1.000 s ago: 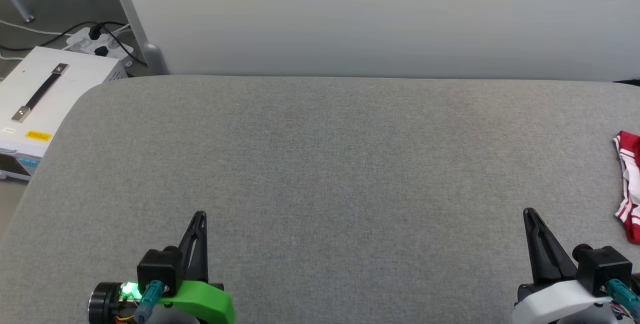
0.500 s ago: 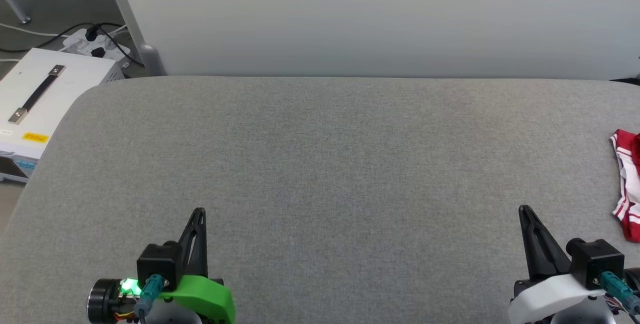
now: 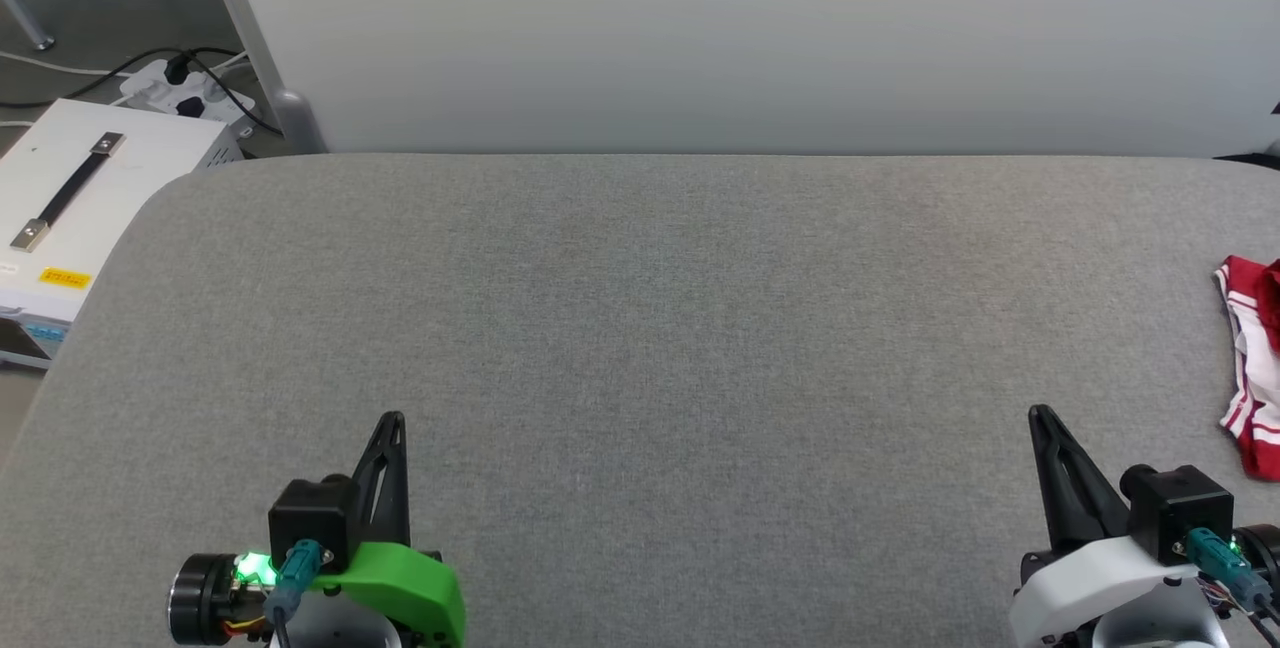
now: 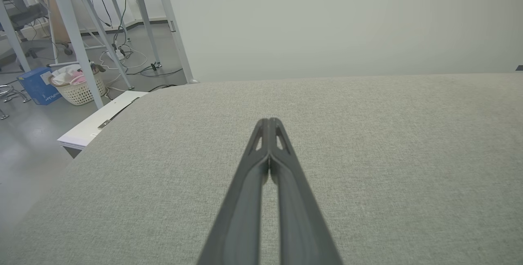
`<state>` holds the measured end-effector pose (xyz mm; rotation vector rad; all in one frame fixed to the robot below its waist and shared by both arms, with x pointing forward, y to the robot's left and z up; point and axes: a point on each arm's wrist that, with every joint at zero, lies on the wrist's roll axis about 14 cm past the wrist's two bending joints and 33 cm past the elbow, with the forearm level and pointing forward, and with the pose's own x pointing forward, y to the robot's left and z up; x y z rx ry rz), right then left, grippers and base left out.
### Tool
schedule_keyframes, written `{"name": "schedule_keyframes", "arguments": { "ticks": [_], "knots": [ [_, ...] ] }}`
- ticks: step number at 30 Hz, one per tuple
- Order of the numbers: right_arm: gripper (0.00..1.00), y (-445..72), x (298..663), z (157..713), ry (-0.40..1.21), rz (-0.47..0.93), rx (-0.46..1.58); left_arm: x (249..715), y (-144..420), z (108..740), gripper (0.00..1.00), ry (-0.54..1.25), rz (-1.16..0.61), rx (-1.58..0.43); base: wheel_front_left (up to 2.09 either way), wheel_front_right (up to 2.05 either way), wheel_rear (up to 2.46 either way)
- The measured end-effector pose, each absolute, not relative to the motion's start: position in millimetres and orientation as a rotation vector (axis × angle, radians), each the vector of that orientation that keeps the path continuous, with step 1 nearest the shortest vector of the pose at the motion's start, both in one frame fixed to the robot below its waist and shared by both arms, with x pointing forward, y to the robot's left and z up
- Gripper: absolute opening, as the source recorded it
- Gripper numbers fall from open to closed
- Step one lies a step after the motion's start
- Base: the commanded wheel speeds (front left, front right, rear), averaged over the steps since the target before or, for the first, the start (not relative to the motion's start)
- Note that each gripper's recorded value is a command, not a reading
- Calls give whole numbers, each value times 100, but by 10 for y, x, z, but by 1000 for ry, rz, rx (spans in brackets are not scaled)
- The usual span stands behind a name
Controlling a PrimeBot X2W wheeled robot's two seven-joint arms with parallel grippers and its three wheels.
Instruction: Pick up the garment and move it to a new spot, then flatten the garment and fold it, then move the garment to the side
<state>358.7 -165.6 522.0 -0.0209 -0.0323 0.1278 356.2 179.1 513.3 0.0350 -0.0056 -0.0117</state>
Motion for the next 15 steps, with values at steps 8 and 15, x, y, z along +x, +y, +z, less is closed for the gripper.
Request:
{"name": "schedule_keyframes", "arguments": {
  "ticks": [8, 15],
  "knots": [
    [0, -1651, 3619, 5246, -32, 127, -24, 3602, 1786, 5167, 0, -6, -12, 40, 0, 0, 0],
    [0, -1644, 3619, 5219, -14, 128, -29, 3612, 1781, 5163, 0, 2, -12, 40, 0, 0, 0]
  ]
}}
